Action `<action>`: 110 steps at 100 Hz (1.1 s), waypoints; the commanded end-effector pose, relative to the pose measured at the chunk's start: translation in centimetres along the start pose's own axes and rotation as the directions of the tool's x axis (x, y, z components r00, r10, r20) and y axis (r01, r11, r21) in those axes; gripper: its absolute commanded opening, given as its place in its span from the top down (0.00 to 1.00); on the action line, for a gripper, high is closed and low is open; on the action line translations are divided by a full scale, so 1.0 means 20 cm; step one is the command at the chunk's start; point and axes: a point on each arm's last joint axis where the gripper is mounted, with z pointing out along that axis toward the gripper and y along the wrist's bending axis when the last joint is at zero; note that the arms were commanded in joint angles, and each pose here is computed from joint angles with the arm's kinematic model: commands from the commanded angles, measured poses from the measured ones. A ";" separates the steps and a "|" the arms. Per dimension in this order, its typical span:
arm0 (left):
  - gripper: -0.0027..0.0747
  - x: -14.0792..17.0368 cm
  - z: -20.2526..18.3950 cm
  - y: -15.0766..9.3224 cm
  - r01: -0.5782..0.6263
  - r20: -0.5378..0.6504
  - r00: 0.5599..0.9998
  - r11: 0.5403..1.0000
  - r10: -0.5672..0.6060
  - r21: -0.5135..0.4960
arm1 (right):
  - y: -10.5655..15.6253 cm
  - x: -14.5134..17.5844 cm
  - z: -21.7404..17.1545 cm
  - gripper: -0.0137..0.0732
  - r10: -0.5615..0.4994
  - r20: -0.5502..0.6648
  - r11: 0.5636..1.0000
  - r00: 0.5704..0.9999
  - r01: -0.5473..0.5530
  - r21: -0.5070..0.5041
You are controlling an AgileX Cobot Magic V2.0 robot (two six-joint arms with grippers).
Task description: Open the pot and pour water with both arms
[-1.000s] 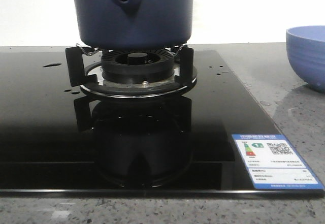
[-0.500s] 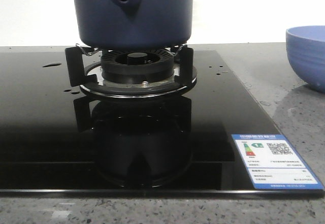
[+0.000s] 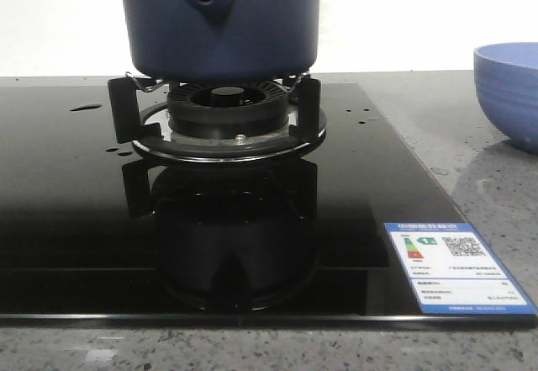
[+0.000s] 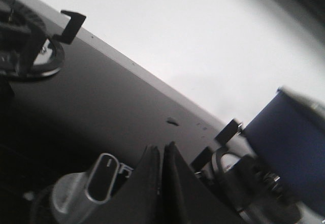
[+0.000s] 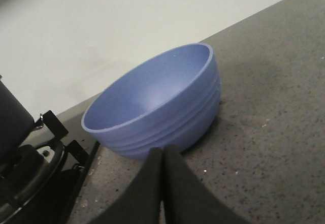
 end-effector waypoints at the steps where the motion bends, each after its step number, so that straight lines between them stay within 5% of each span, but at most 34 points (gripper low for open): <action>1: 0.99 -0.01 -0.01 0.01 0.134 0.074 0.988 0.991 -0.135 0.027 | 0.01 -0.04 -0.01 0.90 0.051 0.079 0.998 0.996 -0.049 -0.025; 16: 0.99 -0.09 -0.03 -0.06 0.106 0.085 0.990 0.992 -0.112 0.070 | 0.10 -0.17 -0.05 0.90 -0.018 0.085 0.998 0.996 0.023 -0.057; 30: 0.99 -0.20 -0.05 -0.19 -0.117 0.026 0.993 0.988 0.115 0.096 | 0.20 -0.32 -0.07 0.89 -0.146 0.025 0.988 0.989 0.147 -0.047; 52: 0.99 -0.42 -0.01 -0.43 -0.433 -0.082 0.887 0.881 0.454 0.188 | 0.33 -0.53 0.03 0.90 -0.328 -0.198 0.944 0.923 0.323 -0.058; 69: 0.99 -0.52 0.07 -0.55 -0.470 -0.137 0.844 0.838 0.519 0.275 | 0.40 -0.62 0.15 0.89 -0.378 -0.313 0.926 0.871 0.362 -0.109; 80: 0.98 -0.56 0.11 -0.62 -0.431 -0.125 0.859 0.834 0.496 0.345 | 0.44 -0.63 0.21 0.89 -0.430 -0.326 0.902 0.842 0.388 -0.189; 95: 0.76 -0.57 0.18 -0.68 -0.403 -0.120 0.856 0.794 0.503 0.454 | 0.49 -0.61 0.23 0.77 -0.425 -0.336 0.898 0.841 0.347 -0.269; 110: 0.42 -0.54 0.24 -0.72 -0.375 -0.156 0.839 0.761 0.522 0.529 | 0.50 -0.61 0.24 0.41 -0.420 -0.335 0.899 0.843 0.336 -0.283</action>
